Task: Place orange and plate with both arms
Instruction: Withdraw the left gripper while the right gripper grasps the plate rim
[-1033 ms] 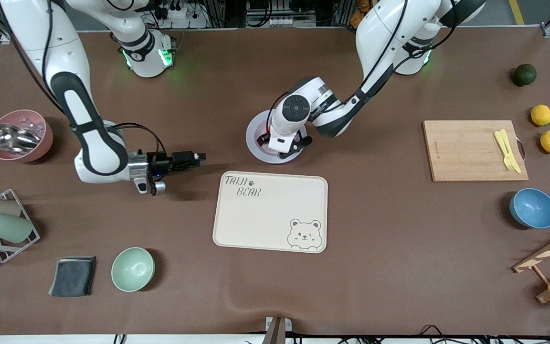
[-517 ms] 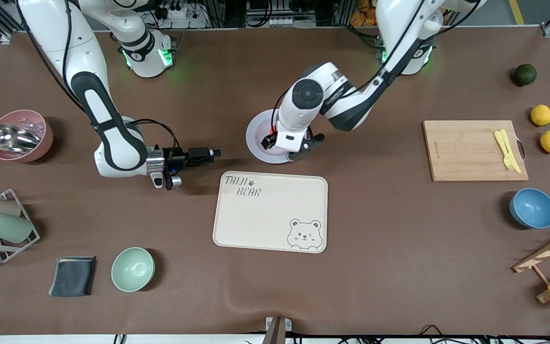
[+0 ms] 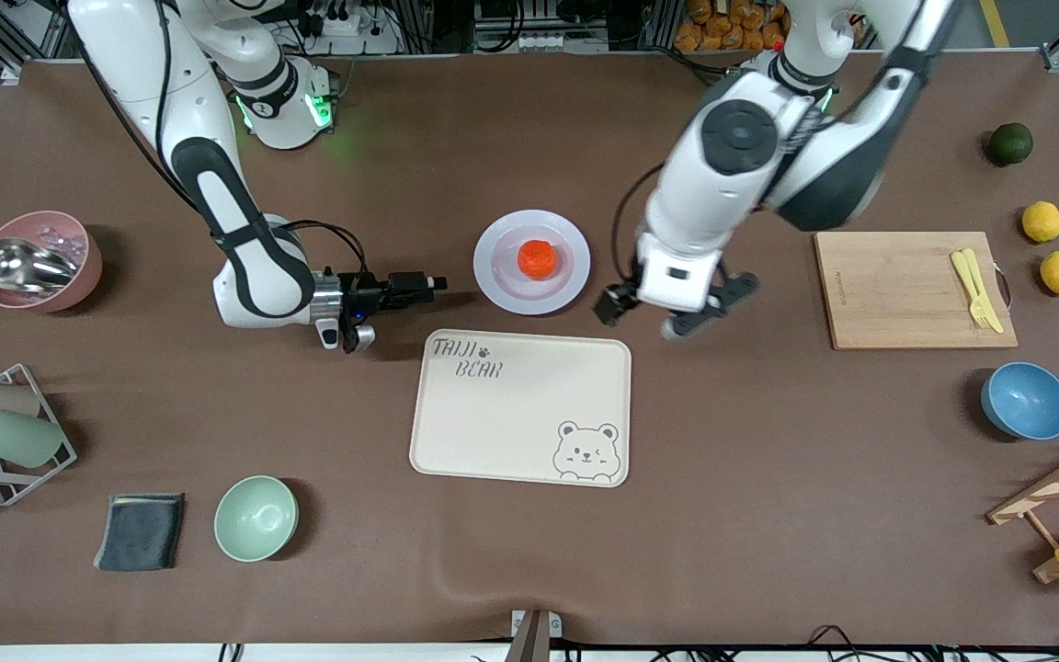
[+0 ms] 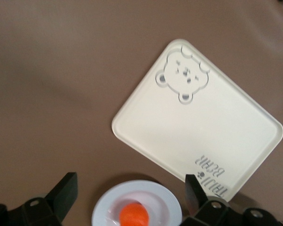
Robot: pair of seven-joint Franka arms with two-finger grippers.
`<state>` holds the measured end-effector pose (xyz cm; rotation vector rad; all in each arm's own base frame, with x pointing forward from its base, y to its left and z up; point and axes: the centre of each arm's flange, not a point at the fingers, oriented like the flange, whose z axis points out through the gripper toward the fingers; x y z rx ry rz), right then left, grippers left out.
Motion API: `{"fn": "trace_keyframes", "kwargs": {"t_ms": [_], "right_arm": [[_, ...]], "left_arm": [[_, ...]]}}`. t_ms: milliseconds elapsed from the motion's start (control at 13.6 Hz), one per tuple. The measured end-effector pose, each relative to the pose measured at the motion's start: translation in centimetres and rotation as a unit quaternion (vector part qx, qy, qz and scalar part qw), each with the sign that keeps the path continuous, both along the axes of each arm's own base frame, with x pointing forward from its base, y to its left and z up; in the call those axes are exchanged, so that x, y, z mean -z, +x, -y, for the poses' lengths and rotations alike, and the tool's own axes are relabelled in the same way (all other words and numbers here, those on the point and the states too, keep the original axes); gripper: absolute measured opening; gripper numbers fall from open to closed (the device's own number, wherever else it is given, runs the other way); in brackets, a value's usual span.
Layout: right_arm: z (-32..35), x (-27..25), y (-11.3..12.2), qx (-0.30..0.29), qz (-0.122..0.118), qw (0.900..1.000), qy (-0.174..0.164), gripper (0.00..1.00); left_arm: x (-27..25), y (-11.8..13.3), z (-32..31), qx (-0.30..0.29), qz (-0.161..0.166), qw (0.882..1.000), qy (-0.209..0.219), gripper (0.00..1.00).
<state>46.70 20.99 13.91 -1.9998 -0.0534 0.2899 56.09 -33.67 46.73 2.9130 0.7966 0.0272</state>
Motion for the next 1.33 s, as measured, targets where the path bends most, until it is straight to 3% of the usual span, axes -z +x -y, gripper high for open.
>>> {"fn": "trace_keyframes", "kwargs": {"t_ms": [221,295,443,738,1033,1255,1328], "right_arm": [[-0.4,2.0,-1.0,0.016,0.009,1.000,0.019,0.85],[-1.0,2.6,-1.5,0.019,0.009,0.999,0.024,0.79],[-2.2,3.2,-2.2,0.020,0.007,0.999,0.027,0.78],[-3.6,3.2,-2.6,0.031,0.006,0.999,0.025,0.75],[-6.7,3.4,-4.0,0.042,0.008,0.999,0.014,0.65],[-7.1,3.4,-4.2,0.041,0.008,0.999,0.012,0.53],[-7.0,3.4,-4.2,0.042,0.008,0.999,0.012,0.43]], "left_arm": [[-2.2,4.2,-7.9,0.039,0.007,0.999,0.010,1.00],[-2.9,5.1,-10.5,0.054,0.004,0.998,0.016,1.00],[-4.5,6.0,-14.7,0.078,0.004,0.997,0.024,1.00],[-8.8,5.4,-20.1,0.106,0.017,0.993,0.045,1.00],[-11.9,4.2,-23.5,0.123,0.021,0.990,0.063,1.00],[-14.4,3.1,-26.3,0.152,0.031,0.985,0.081,1.00],[-15.3,2.5,-27.4,0.168,0.033,0.982,0.084,1.00]]}}
